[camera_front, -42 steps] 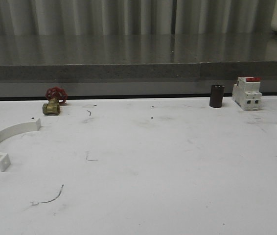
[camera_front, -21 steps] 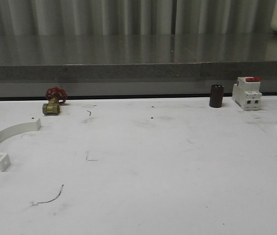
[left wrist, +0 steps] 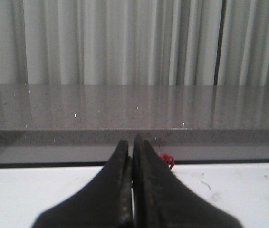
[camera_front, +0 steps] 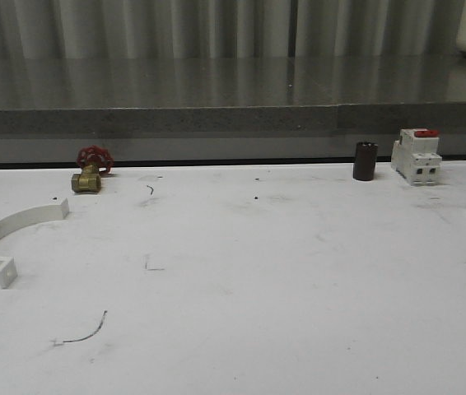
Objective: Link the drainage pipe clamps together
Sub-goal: 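Move the left gripper toward the white half-ring clamp nearest it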
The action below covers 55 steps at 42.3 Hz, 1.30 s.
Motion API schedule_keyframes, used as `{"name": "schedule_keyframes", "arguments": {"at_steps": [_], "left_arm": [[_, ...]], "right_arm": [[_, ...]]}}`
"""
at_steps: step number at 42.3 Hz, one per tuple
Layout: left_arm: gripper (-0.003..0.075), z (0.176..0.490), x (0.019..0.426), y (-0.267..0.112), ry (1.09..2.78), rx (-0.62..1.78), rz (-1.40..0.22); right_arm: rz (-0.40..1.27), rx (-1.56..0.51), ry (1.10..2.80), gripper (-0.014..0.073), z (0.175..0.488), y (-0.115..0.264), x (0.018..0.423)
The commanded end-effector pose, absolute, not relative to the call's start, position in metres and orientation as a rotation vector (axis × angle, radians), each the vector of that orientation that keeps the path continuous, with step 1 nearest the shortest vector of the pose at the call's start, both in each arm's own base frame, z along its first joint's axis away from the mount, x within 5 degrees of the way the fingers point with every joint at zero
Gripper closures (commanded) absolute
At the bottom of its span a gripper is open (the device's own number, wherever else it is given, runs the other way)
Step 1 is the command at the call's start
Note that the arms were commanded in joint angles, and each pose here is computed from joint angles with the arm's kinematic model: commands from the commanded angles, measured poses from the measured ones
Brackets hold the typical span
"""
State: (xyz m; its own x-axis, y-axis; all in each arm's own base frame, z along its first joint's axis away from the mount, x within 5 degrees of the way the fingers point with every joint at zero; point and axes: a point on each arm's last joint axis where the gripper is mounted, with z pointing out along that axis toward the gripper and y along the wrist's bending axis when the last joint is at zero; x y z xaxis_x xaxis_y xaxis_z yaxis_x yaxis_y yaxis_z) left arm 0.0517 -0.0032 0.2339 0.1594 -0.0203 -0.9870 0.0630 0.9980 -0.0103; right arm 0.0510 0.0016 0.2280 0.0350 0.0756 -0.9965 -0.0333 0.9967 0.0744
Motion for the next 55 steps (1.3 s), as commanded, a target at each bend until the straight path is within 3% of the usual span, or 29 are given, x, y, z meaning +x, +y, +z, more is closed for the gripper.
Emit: {"name": "schedule_keyframes", "arguments": {"at_steps": [1, 13, 19, 30, 44, 46, 50, 55], "left_arm": [[0.0741, 0.280, 0.039, -0.002, 1.252, 0.023, -0.067], [0.0741, 0.356, 0.040, -0.003, 1.358, 0.043, -0.061], [0.0741, 0.373, 0.056, -0.004, 1.506, 0.054, -0.057], [0.0741, 0.354, 0.098, -0.007, 1.779, 0.065, -0.054], [0.0741, 0.334, 0.131, -0.009, 1.957, 0.071, -0.052], [0.0740, 0.331, 0.136, -0.009, 1.983, 0.072, -0.052], [0.0711, 0.324, 0.144, -0.010, 2.034, 0.073, -0.052], [0.0556, 0.316, 0.154, -0.011, 2.088, 0.075, -0.051]], "right_arm": [[0.074, 0.028, 1.431, 0.0712, 0.269, 0.001, 0.040], [0.055, 0.025, 1.554, 0.0712, 0.354, 0.000, 0.041], [0.051, 0.028, 1.683, 0.0712, 0.374, 0.001, 0.057], [0.039, 0.034, 2.021, 0.0712, 0.345, 0.002, 0.106], [0.032, 0.036, 2.212, 0.0702, 0.316, 0.003, 0.138], [0.032, 0.036, 2.225, 0.0666, 0.314, 0.003, 0.140], [0.031, 0.036, 2.250, 0.0512, 0.311, 0.003, 0.144], [0.030, 0.036, 2.267, 0.0275, 0.309, 0.003, 0.147]]}}
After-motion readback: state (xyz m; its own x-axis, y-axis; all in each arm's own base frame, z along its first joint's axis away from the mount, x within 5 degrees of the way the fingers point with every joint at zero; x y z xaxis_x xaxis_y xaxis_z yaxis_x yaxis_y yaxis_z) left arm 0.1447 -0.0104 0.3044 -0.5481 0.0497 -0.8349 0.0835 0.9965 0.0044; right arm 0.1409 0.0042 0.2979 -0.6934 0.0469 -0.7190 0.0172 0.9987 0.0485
